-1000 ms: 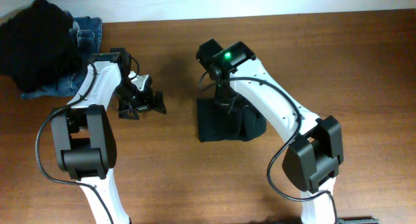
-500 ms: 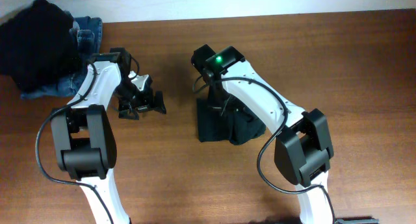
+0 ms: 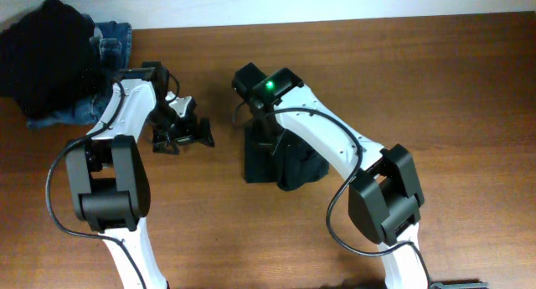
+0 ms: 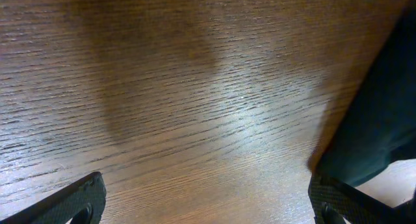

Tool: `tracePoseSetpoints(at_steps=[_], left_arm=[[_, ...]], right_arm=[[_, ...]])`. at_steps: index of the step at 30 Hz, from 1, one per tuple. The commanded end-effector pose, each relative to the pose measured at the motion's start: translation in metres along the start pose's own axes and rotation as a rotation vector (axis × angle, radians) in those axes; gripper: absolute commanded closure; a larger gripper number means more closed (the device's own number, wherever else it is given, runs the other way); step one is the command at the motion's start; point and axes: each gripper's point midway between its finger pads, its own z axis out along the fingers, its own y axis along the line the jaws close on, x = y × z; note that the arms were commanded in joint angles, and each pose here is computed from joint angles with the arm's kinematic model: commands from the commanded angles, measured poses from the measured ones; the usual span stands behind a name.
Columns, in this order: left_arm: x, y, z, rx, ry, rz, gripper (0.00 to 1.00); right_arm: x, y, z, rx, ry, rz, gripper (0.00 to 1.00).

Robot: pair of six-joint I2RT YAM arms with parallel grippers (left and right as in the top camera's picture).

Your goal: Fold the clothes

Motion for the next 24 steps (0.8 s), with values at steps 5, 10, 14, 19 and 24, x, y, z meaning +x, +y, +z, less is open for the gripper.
tracePoseSetpoints(at_steps=[5,10,14,19,24], left_arm=[[0.000,0.001,-0.006,-0.003,-0.015,-0.011,0.01],[0.000,0.001,-0.006,-0.003,-0.015,-0.011,0.01],[0.000,0.001,-0.006,-0.003,-0.016,-0.011,0.01],[0.000,0.001,-0.006,-0.003,-0.016,-0.011,0.01],[0.000,0.001,-0.006,-0.003,-0.016,-0.011,0.01]], right_arm=[[0.004,0.012,0.006,-0.014,-0.001,-0.017,0.96],[0.003,0.012,0.006,-0.017,-0.004,-0.014,0.96],[0.004,0.018,0.006,-0.044,0.003,-0.015,0.88],[0.006,0.027,0.005,-0.090,0.023,-0.019,0.84],[0.010,0.030,0.007,-0.107,0.044,-0.028,0.84]])
